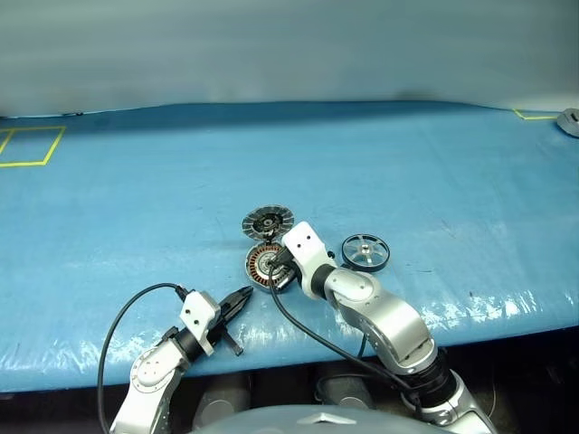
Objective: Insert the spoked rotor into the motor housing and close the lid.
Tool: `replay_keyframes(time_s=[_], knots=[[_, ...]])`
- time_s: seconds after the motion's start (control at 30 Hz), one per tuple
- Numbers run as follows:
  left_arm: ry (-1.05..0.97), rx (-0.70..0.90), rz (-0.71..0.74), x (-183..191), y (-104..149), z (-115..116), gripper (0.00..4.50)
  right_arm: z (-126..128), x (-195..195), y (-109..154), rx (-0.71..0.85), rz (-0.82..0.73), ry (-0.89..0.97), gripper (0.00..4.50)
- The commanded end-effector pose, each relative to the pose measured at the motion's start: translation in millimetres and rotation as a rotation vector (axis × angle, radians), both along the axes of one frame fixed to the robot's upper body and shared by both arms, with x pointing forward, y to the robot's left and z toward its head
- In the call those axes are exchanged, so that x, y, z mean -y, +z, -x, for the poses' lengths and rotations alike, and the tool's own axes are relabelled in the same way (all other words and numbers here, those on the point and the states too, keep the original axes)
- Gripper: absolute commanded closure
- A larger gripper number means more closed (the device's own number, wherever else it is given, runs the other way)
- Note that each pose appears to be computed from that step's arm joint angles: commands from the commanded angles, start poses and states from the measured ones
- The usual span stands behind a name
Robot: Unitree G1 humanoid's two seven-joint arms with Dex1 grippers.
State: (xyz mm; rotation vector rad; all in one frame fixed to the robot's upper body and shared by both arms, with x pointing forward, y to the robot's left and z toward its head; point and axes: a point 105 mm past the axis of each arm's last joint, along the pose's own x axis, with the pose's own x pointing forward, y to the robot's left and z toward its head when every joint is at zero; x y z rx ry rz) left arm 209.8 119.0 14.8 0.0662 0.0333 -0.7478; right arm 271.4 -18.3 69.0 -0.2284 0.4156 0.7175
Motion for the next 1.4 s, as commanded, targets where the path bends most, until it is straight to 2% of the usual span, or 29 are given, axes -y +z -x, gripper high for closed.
replay_keyframes(time_s=[0.03, 0.27, 0.43, 0.57, 0.7, 0.9, 1.4], knots=[[-0.017, 0.008, -0.002, 2.3, 0.8, 2.1, 4.5, 1.3, -2.9, 12.0, 0.038, -0.033, 0.013, 4.49], [-0.014, 0.006, -0.002, 1.4, -0.3, 2.7, 4.5, 6.9, -5.0, 17.3, 0.036, -0.062, 0.046, 4.49], [0.002, 0.025, 0.004, -0.9, 3.2, 1.8, 4.5, 1.5, 32.5, 23.2, 0.059, 0.002, -0.041, 4.49], [0.003, 0.055, -0.002, -4.7, 11.9, -2.6, 4.5, -1.7, 75.2, 39.6, 0.068, 0.028, -0.117, 4.49], [-0.007, 0.08, -0.006, -5.6, 18.7, -8.4, 4.5, -6.0, 114.8, 45.8, 0.049, 0.096, -0.237, 3.61], [-0.017, 0.089, -0.005, -3.4, 21.6, -11.3, 4.5, -12.0, 138.9, 41.2, -0.004, 0.117, -0.413, 1.61], [-0.017, 0.049, -0.011, -3.9, 11.3, -6.2, 4.5, -5.2, 135.2, 17.0, -0.09, 0.14, -0.549, 1.61]])
